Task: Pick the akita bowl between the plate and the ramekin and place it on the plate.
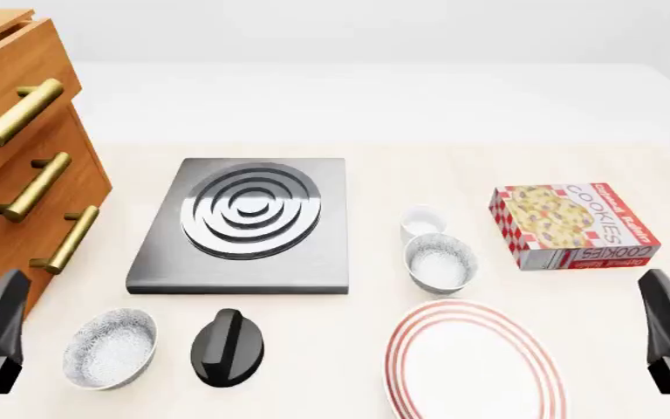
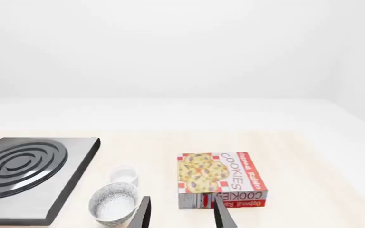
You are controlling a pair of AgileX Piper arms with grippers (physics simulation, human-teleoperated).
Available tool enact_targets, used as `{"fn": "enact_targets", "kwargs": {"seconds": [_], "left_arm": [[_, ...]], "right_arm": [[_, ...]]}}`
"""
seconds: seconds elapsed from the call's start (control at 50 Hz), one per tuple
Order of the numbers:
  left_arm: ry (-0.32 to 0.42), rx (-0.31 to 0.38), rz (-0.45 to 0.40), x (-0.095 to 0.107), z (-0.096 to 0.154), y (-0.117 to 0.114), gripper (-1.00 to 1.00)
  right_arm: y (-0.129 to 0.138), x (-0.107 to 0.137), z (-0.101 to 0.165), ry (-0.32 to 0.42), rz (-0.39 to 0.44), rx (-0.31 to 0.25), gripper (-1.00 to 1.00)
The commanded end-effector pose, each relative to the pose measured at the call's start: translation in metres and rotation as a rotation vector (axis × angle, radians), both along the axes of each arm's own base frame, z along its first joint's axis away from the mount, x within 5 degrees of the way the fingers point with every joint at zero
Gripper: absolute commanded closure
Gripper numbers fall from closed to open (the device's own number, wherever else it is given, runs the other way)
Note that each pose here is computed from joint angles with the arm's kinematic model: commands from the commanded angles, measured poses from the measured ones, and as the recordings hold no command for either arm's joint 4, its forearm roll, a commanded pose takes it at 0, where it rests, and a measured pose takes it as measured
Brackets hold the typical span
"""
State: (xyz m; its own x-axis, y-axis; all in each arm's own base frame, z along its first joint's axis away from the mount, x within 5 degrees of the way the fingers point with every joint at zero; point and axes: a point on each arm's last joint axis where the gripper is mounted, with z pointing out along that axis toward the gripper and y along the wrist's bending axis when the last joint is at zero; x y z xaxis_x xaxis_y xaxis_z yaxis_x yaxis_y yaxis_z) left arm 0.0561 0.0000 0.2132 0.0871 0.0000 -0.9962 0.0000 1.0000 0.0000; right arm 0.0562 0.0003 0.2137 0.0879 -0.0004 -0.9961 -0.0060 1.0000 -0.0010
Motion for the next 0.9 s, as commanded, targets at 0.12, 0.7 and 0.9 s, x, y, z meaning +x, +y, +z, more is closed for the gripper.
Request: {"fn": "enact_targets", "kwargs": {"seconds": [0.12,0.7,0.9], "left_arm": [[0.0,0.0,0.0,0.0,0.0,0.0,-1.0],[0.0,0.0,0.0,0.0,0.0,0.0,-1.0],[0.0,0.0,0.0,0.0,0.0,0.0,-1.0]], "right_arm": [[0.002,0.001,0.0,0.006,0.035,-0.017,-1.0],[0.002,-0.043,0.128,-0.126,0.155,0.05,-1.0],[0.003,-0.039,0.187,-0.136,0.203,0.021,-1.0]]}}
